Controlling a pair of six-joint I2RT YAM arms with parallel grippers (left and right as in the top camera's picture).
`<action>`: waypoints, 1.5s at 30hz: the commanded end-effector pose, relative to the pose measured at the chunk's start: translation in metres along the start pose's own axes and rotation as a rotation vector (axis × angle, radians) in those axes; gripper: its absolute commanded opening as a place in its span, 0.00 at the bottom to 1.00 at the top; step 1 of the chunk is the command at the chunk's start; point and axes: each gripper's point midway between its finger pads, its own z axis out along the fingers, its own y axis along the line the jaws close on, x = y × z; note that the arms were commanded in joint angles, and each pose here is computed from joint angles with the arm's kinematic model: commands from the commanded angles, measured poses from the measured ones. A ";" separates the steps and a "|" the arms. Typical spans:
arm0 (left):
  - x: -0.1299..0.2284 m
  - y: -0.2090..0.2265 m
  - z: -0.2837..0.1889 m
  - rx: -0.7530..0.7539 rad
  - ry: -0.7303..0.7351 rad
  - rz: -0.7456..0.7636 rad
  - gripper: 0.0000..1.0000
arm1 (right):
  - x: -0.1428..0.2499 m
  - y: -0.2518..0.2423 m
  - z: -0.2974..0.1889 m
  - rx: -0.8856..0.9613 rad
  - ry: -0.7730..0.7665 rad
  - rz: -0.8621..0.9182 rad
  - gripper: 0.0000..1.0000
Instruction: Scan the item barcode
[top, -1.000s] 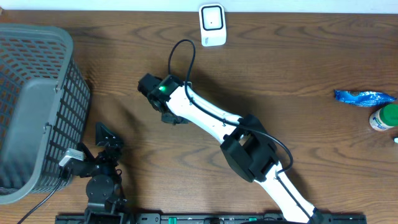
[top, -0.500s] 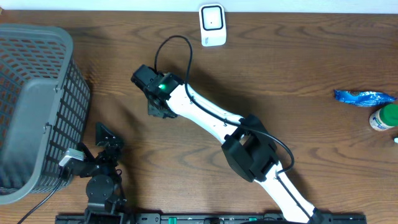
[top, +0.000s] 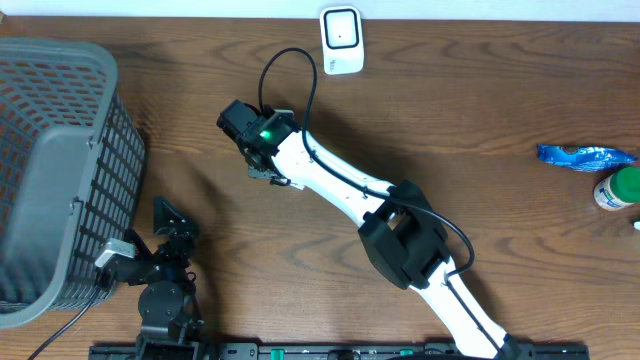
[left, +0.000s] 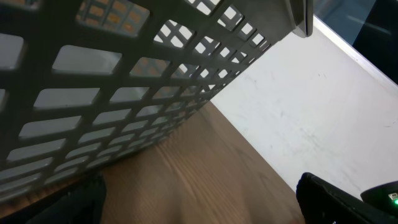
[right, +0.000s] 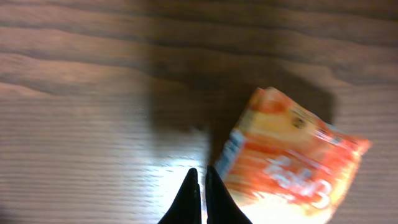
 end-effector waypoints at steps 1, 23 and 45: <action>0.009 0.011 0.001 -0.034 0.021 0.030 0.98 | 0.004 -0.016 0.013 0.068 0.021 0.011 0.01; 0.009 0.011 0.001 -0.034 0.021 0.030 0.98 | 0.040 -0.095 -0.006 0.334 0.244 -0.063 0.01; 0.009 0.011 0.001 -0.034 0.021 0.030 0.98 | 0.017 -0.110 -0.081 0.155 0.422 0.738 0.99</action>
